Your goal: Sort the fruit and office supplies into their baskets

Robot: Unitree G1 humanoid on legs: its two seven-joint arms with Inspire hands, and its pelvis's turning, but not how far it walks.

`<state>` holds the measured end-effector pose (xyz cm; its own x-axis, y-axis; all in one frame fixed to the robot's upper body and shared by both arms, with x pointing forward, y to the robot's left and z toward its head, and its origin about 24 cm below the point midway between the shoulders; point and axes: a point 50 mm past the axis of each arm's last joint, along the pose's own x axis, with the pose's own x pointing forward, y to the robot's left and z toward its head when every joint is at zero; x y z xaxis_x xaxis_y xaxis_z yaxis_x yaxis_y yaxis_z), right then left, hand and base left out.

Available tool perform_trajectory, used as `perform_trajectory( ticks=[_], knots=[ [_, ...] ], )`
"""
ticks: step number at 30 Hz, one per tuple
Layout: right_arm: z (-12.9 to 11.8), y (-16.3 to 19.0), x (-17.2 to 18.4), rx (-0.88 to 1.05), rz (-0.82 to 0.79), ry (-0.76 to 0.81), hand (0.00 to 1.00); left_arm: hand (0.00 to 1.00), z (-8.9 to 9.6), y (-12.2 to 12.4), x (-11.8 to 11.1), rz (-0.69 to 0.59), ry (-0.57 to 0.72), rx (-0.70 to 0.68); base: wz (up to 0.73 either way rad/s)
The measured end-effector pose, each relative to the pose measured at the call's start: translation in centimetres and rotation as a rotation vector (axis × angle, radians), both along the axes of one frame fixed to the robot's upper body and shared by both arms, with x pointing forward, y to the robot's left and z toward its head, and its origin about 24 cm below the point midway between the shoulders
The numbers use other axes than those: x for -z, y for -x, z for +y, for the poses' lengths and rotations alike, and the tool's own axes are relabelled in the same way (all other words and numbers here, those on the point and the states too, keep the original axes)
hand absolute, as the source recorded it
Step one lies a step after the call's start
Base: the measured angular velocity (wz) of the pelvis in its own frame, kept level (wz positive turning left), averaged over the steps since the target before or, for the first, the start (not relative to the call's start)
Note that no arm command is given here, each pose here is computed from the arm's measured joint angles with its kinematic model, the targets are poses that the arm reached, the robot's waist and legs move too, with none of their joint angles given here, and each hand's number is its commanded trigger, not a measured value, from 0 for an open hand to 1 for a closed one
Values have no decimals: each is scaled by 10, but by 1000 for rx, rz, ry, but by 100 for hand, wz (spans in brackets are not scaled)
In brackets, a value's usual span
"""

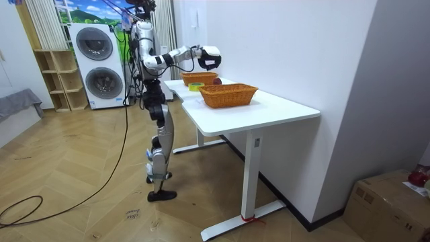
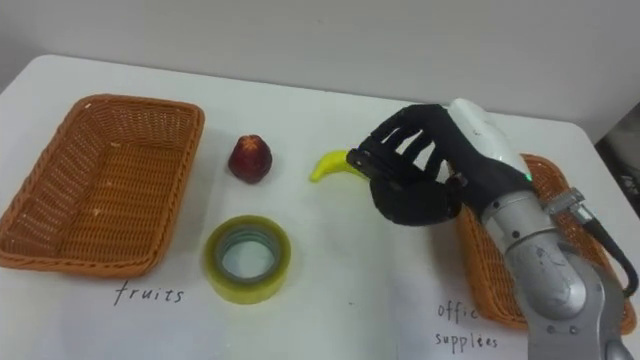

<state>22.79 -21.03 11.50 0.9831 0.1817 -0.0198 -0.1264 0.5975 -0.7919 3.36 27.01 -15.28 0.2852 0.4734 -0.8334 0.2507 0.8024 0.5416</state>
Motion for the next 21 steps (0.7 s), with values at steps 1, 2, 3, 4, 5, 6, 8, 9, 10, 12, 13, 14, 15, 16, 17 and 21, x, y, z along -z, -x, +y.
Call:
perform_trajectory(
  ticks=[1, 2, 3, 4, 5, 6, 8, 9, 10, 12, 13, 14, 15, 16, 17, 21],
  knots=[
    [-2, 0, -1, 6, -4, 1, 100, 0, 0, 2, 0, 2, 0, -8, 0],
    [-3, 0, -2, 10, -6, 2, 100, 0, 0, 2, 0, 3, 0, -8, 0],
    [-5, 0, -3, 19, -13, 0, 100, 0, 0, 3, 0, 4, 2, -10, 0],
    [-7, 0, -4, 30, -20, 1, 100, 0, -1, 4, 1, 5, 4, -19, 0],
    [-7, 0, -4, 34, -25, 1, 100, 0, -1, 5, 1, 6, 5, -21, 0],
    [-8, 0, -5, 40, -30, 1, 100, 0, -1, 7, 1, 11, 5, -23, 0],
    [-10, 0, -6, 54, -40, 2, 100, 0, -1, 8, 1, 17, 5, -25, 0],
    [-12, 0, -7, 64, -47, 2, 100, 0, -1, 9, 1, 19, 5, -25, 0],
    [-13, 0, -7, 73, -52, 3, 100, 0, -1, 9, 1, 21, 5, -26, 0],
    [-16, 1, -9, 86, -59, 3, 100, 0, -1, 13, 1, 30, 7, -31, 0],
    [-18, 1, -9, 97, -66, 3, 100, 0, -1, 14, 1, 31, 9, -36, 0],
    [-19, 1, -9, 104, -69, 4, 100, 0, -1, 14, 1, 29, 10, -45, -4],
    [-23, 0, -10, 119, -74, 15, 100, 0, 0, 14, 1, 25, 12, -61, -4],
    [-27, 0, -10, 135, -78, 22, 100, 0, 1, 14, 1, 21, 11, -72, -4],
    [-29, 1, -11, 143, -82, 23, 100, 0, 2, 14, 1, 20, 10, -75, 0],
    [-43, 1, -11, 194, -93, -24, 100, 0, 4, 14, 0, 13, 7, -97, -3]
  ],
)
